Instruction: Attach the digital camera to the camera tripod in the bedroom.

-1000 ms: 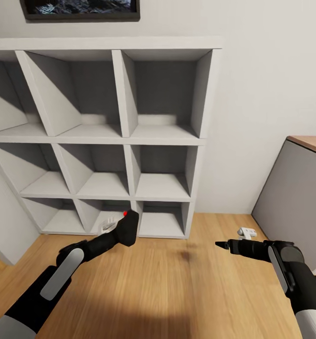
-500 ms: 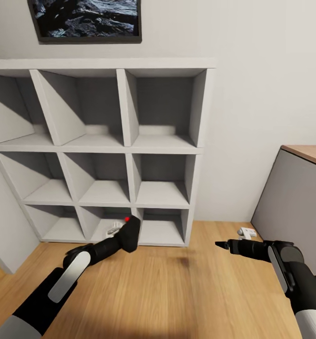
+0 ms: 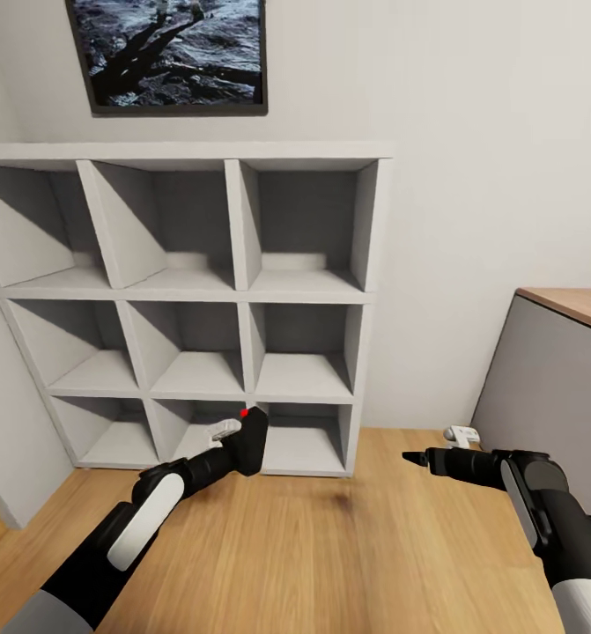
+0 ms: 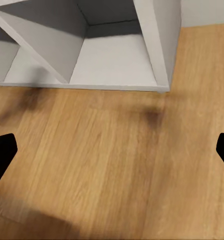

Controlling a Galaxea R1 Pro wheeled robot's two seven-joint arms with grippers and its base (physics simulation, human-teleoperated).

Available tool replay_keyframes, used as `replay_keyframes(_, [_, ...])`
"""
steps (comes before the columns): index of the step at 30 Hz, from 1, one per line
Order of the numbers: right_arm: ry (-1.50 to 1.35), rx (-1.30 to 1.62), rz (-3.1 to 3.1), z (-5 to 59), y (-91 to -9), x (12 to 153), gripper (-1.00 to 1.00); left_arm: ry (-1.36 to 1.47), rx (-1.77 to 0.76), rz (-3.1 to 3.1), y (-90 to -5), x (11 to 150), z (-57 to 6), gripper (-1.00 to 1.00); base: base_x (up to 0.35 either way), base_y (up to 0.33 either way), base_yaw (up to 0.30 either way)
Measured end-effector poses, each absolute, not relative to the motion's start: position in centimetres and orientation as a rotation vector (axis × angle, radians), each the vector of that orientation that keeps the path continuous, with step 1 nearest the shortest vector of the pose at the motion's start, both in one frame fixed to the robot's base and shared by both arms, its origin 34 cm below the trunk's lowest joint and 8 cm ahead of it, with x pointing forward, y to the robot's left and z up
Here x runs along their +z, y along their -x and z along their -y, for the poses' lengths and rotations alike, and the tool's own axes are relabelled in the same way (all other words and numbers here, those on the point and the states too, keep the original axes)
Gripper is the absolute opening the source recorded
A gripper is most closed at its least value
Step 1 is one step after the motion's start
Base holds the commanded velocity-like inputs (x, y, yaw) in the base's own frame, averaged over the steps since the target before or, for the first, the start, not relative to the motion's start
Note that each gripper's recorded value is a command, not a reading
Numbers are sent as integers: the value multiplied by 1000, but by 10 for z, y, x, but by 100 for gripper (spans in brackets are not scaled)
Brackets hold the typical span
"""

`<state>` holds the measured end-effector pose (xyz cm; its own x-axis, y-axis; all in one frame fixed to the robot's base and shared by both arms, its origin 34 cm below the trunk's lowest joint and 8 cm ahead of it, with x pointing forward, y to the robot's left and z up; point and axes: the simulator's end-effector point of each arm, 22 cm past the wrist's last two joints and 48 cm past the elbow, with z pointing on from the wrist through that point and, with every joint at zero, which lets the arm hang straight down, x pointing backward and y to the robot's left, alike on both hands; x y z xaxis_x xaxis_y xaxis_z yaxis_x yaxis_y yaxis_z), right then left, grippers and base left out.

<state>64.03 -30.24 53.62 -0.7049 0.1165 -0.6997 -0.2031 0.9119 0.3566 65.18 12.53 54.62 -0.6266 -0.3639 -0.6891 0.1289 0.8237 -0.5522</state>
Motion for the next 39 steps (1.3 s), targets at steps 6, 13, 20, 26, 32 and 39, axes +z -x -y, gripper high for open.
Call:
replay_keyframes(6, [66,530,-2277,302,-641,550,100,164,-714,-2116,-653,561,-126,-100,0,0,0])
replay_keyframes(13, [66,531,-2277,301,-645,566,100,166,-712,-2111,-658,578,-126,-100,0,0,0])
replay_keyframes(20, [66,531,-2278,301,-649,581,100,166,-711,-2110,-662,594,-127,-100,0,0,0])
replay_keyframes(26, [66,531,-2278,301,-653,595,100,165,-709,-2110,-666,607,-127,-100,0,0,0])
replay_keyframes(32, [64,533,-2282,301,-656,607,100,165,-709,-2110,-669,621,-127,-100,0,0,0])
replay_keyframes(39, [64,533,-2282,301,-660,621,100,171,-713,-2113,-673,635,-128,-100,0,0,0])
